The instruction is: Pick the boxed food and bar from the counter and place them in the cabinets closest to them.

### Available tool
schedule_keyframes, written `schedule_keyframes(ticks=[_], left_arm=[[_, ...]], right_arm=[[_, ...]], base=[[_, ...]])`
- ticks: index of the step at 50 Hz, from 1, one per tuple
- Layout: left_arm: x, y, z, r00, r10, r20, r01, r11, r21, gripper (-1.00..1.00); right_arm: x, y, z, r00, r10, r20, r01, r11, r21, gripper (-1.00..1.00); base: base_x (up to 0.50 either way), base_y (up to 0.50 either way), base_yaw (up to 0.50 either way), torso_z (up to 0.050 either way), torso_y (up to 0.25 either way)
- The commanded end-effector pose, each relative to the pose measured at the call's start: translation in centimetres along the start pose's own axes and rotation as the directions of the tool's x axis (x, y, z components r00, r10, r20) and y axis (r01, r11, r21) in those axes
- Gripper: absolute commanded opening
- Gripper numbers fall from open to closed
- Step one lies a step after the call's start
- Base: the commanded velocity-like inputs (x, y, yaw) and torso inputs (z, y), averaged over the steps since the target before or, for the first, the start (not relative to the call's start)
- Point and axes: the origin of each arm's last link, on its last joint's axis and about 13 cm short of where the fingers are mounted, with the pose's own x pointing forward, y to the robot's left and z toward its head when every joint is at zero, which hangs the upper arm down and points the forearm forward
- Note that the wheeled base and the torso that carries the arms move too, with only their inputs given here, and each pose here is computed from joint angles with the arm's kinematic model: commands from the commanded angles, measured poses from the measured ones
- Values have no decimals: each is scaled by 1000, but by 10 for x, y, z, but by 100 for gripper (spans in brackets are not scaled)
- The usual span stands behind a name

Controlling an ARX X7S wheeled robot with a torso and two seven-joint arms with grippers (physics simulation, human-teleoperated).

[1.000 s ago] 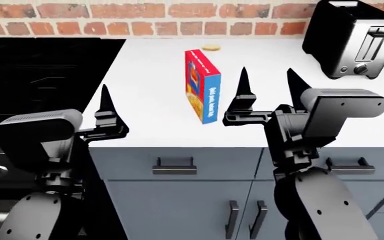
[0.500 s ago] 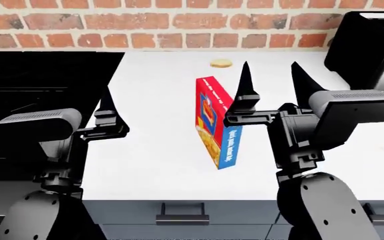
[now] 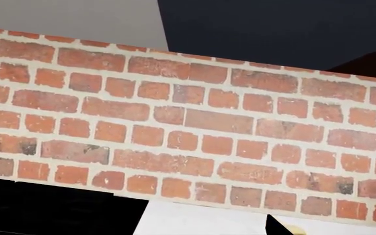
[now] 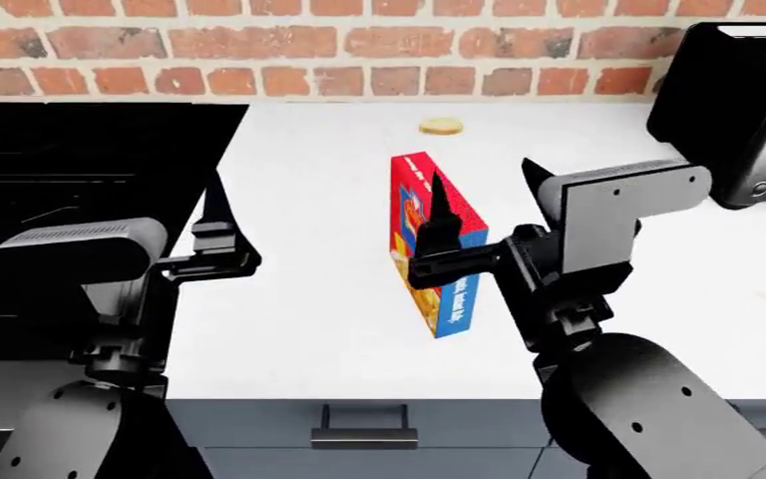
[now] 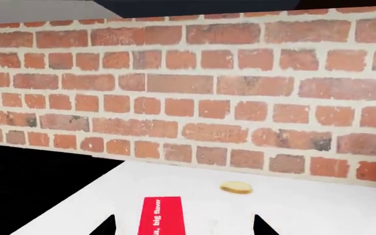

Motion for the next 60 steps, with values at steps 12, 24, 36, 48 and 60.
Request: schedule_keyframes(ticks=[12, 24, 36, 48, 60], left_arm=[[0, -1, 0, 1000, -9, -5, 9, 1000, -4, 100], [-2, -2, 2, 1000, -11, -4, 11, 1000, -3, 100], [-1, -2, 1, 1000, -12, -4, 12, 1000, -4, 100], [-1, -1, 1, 1000, -12, -4, 12, 1000, -4, 100], [-1, -2, 0, 1000, -15, -5, 15, 1000, -4, 100]], right_arm=[[12, -2, -18, 982, -8, -191, 7, 1000, -6, 100], [16, -1, -26, 971, 9, -237, -10, 1000, -2, 100], [16, 2, -29, 966, 46, -253, -49, 999, -9, 100], [19, 2, -35, 957, 49, -286, -55, 998, -13, 100], [15, 3, -30, 962, 38, -270, -48, 998, -31, -100]], base=[[0, 0, 0, 0, 0], [0, 0, 0, 0, 0], [0, 0, 0, 0, 0], [0, 0, 0, 0, 0], [0, 0, 0, 0, 0]])
